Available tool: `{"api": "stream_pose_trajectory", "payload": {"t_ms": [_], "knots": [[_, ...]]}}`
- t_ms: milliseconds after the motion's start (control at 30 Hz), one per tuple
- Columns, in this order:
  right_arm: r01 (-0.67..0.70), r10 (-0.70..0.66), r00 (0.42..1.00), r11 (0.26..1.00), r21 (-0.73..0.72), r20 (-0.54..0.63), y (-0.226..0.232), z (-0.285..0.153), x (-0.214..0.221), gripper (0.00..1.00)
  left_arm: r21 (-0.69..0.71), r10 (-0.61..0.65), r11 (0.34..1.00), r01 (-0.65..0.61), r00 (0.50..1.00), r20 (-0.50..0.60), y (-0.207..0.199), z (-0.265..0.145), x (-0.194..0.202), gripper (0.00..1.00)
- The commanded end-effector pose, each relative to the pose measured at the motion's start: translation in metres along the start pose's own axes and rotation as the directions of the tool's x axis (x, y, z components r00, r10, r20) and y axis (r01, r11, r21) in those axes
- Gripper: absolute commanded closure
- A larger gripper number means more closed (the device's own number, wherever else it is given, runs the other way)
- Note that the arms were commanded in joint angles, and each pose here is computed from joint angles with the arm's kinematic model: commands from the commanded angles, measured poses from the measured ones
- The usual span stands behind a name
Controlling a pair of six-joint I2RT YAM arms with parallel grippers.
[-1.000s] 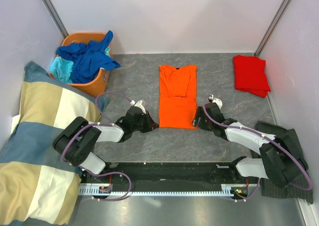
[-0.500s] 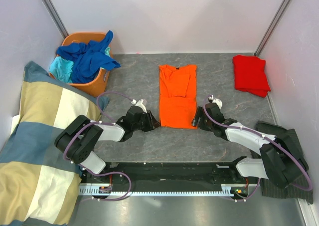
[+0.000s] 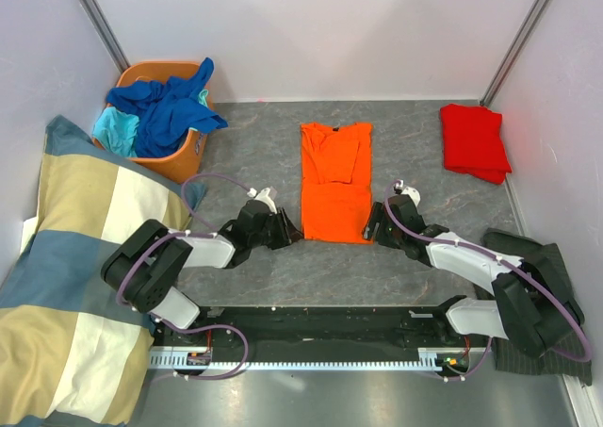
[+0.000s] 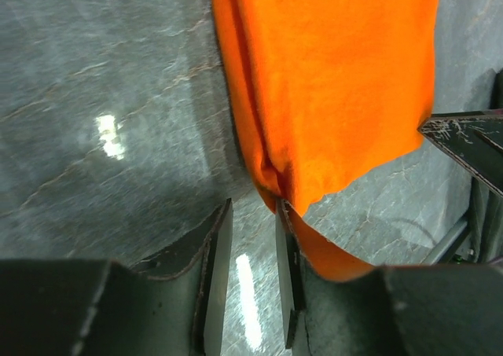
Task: Fold and stack the t-shirts
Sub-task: Grab one side of the 2/3 rectangular tshirt with both arms
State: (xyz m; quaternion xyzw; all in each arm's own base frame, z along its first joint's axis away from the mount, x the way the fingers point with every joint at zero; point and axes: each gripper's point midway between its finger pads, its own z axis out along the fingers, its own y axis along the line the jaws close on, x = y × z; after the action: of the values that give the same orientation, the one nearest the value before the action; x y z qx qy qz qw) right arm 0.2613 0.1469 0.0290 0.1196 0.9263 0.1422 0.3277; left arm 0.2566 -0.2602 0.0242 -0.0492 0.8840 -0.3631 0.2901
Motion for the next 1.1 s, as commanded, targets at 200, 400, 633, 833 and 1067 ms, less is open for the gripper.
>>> {"api": "stream_pose_trajectory", "payload": {"t_ms": [200, 400, 633, 833, 1067], "knots": [[-0.012, 0.012, 0.999, 1.000, 0.006, -0.036, -0.004, 0.001, 0.010, 0.22, -0.126, 0.036, 0.992, -0.023, 0.994, 0.108, 0.017, -0.033, -0.021, 0.61], [-0.008, 0.008, 0.999, 1.000, 0.001, -0.045, -0.002, 0.003, 0.012, 0.22, -0.077, 0.045, 0.996, -0.035, 0.990, 0.136, 0.002, -0.041, -0.030, 0.61], [-0.007, 0.007, 0.999, 1.000, -0.003, -0.044, -0.003, 0.001, 0.013, 0.22, -0.020, 0.042, 0.999, -0.040, 0.994, 0.101, -0.008, -0.028, -0.026, 0.56], [-0.006, 0.006, 0.999, 1.000, 0.006, -0.044, -0.006, 0.000, 0.014, 0.22, 0.015, 0.046, 0.999, -0.047, 0.996, 0.076, -0.013, -0.016, -0.022, 0.46], [-0.002, 0.002, 0.999, 1.000, 0.008, -0.049, -0.006, 0.001, 0.015, 0.22, 0.050, 0.053, 0.997, -0.057, 0.996, 0.075, -0.023, -0.010, -0.022, 0.45]]}}
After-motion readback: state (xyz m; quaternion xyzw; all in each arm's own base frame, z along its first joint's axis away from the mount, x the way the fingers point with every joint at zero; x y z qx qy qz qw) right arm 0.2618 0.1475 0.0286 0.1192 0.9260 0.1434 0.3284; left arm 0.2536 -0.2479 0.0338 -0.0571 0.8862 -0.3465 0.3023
